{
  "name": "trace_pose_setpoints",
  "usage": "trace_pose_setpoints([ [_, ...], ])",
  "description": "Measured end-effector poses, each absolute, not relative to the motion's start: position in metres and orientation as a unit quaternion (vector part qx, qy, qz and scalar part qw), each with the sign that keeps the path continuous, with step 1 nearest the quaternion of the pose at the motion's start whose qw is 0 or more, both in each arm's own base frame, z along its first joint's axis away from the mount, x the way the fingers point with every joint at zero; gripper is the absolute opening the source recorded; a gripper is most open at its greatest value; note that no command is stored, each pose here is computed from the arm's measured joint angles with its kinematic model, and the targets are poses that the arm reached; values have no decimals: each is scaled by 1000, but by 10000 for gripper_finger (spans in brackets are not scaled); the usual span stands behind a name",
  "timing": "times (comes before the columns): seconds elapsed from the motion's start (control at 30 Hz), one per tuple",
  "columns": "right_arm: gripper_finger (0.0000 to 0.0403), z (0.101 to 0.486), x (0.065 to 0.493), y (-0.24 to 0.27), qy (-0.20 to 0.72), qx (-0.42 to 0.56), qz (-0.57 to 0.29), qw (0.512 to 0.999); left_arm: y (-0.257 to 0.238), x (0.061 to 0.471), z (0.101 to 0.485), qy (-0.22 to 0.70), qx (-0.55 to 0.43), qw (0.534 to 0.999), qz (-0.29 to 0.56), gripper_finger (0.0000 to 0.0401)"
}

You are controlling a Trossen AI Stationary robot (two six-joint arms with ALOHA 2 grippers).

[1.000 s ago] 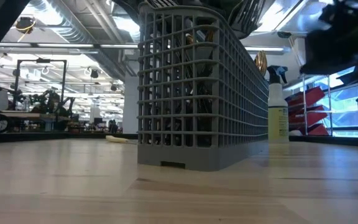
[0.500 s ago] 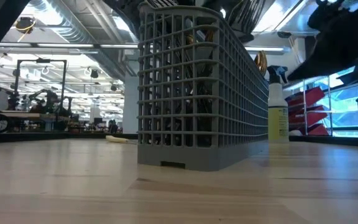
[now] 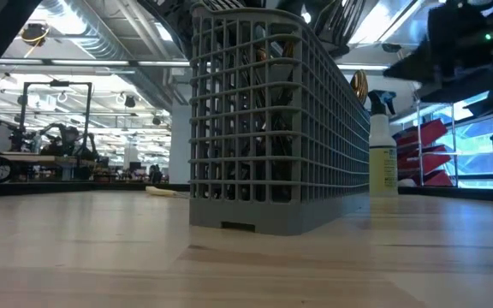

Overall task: Sort silverware
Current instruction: Put the table knife into the silverware tray

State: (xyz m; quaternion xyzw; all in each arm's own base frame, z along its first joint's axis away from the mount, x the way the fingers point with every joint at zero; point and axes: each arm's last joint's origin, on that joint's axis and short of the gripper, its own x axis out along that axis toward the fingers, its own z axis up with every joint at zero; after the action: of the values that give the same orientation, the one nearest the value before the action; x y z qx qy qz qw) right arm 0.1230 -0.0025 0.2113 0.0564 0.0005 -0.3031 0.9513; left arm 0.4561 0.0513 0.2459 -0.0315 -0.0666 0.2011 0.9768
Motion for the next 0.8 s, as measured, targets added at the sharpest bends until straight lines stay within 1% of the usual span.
trace_pose_setpoints([
  [0.07, 0, 215, 123, -8, -18, 59, -317, 946, 51, 457, 242, -67, -37, 977, 200, 45],
  [0.17, 0, 214, 126, -17, -18, 70, -342, 937, 49, 459, 238, -72, -46, 977, 197, 45],
  [0.33, 0, 210, 137, -27, -22, 104, -323, 940, 49, 460, 236, -72, -48, 977, 194, 45],
  [0.43, 0, 209, 146, -33, -32, 107, -326, 939, 48, 461, 236, -71, -42, 979, 184, 45],
  [0.57, 0, 216, 159, -38, -59, 112, -303, 945, 46, 461, 235, -62, -37, 980, 183, 45],
  [0.8, 0, 227, 180, -40, -39, 114, -293, 949, 46, 461, 233, -55, -31, 981, 185, 45],
])
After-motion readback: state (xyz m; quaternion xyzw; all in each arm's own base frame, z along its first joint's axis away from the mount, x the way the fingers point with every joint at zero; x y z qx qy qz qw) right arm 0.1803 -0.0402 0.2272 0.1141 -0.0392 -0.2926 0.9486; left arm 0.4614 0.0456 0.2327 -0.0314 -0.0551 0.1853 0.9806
